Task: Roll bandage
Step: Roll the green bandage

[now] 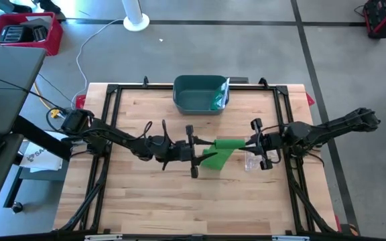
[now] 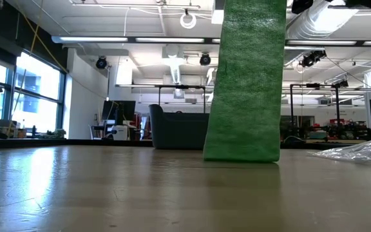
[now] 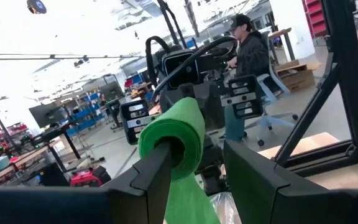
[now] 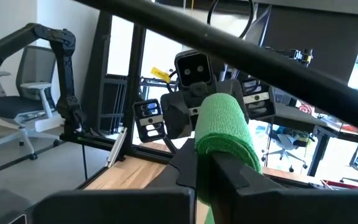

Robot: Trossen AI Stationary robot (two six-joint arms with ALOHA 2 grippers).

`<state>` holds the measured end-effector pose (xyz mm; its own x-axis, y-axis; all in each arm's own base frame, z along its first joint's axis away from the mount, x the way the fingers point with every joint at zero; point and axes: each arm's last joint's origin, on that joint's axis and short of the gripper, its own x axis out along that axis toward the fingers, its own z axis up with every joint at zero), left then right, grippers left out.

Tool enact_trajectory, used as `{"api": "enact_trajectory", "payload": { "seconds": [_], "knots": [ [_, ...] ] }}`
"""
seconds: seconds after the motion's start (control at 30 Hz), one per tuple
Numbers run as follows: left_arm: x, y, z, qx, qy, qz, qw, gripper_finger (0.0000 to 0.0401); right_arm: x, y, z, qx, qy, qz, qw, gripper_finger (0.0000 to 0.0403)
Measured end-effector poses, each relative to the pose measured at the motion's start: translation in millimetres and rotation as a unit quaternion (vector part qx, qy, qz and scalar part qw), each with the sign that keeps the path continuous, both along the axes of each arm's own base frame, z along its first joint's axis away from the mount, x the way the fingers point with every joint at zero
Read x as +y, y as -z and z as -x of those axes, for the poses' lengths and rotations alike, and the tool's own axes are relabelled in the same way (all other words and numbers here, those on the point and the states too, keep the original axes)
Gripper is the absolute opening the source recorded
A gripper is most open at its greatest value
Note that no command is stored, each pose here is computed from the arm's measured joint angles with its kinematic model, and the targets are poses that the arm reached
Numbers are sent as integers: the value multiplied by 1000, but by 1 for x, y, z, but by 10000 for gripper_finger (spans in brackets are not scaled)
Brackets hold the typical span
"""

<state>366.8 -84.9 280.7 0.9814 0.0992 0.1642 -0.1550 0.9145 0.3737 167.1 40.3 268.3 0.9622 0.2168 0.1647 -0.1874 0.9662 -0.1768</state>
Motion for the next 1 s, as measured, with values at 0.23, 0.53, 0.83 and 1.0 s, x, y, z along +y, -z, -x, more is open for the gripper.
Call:
{"api": "enact_trajectory", "payload": {
  "seconds": [0.23,0.53,0.83,1.0],
  "knots": [
    [5,-1,-1,-4,-1,21,1000,140,0,1,0,5,5,-1,1000,7],
    [24,4,-6,14,33,101,994,118,0,4,-3,15,20,0,1000,7],
    [28,4,-6,15,42,124,991,71,0,9,-11,21,41,16,999,7],
    [23,0,-3,19,39,105,993,12,-1,11,-13,28,81,27,996,31]
  ]
}}
